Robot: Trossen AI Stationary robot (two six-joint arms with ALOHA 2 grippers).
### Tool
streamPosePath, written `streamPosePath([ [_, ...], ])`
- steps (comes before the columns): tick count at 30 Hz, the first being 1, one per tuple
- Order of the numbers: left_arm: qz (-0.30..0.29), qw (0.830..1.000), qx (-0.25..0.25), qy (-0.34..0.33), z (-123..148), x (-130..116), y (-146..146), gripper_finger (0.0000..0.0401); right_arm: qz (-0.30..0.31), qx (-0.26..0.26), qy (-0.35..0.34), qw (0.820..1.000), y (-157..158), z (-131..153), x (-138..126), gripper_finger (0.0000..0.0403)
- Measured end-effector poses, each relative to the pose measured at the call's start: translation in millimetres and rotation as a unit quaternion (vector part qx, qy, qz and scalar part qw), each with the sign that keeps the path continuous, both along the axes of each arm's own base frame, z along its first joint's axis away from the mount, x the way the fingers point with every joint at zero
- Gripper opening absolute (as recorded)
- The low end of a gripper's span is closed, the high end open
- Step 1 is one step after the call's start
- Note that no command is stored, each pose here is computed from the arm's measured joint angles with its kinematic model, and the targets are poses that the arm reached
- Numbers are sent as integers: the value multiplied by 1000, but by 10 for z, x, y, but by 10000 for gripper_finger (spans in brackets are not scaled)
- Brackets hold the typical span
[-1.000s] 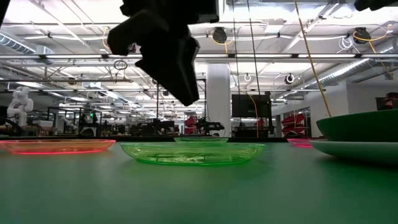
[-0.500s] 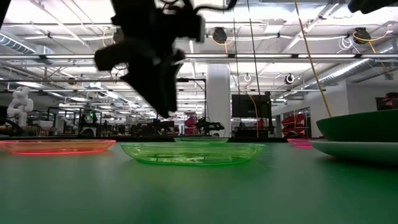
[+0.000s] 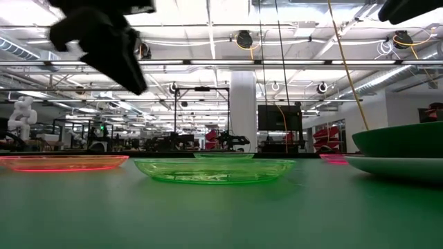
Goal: Stack plastic plates
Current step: Stack the orange plate on top of the white plate
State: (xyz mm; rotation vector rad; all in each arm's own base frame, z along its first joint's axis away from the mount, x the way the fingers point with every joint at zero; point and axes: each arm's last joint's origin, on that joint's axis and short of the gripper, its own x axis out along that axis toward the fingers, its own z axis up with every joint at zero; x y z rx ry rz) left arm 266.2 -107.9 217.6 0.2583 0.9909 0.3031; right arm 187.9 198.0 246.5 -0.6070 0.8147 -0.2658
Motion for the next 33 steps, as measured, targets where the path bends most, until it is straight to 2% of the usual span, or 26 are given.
streamPosePath([
  [3, 1, 1000, -3, -24, -75, -124, -62, 191, -4, 0, 0, 1000, -15, 0, 17, 75],
  [9, 24, 999, -12, -27, -199, -249, -152, 191, -8, 4, -3, 1000, -22, 1, 35, 75],
  [23, 19, 996, -29, -82, -218, -466, -540, 191, -10, 29, -21, 999, 11, 8, 72, 75],
  [33, 7, 999, 6, -44, -561, -510, -746, 191, -8, 44, -31, 998, 37, 14, 92, 75],
])
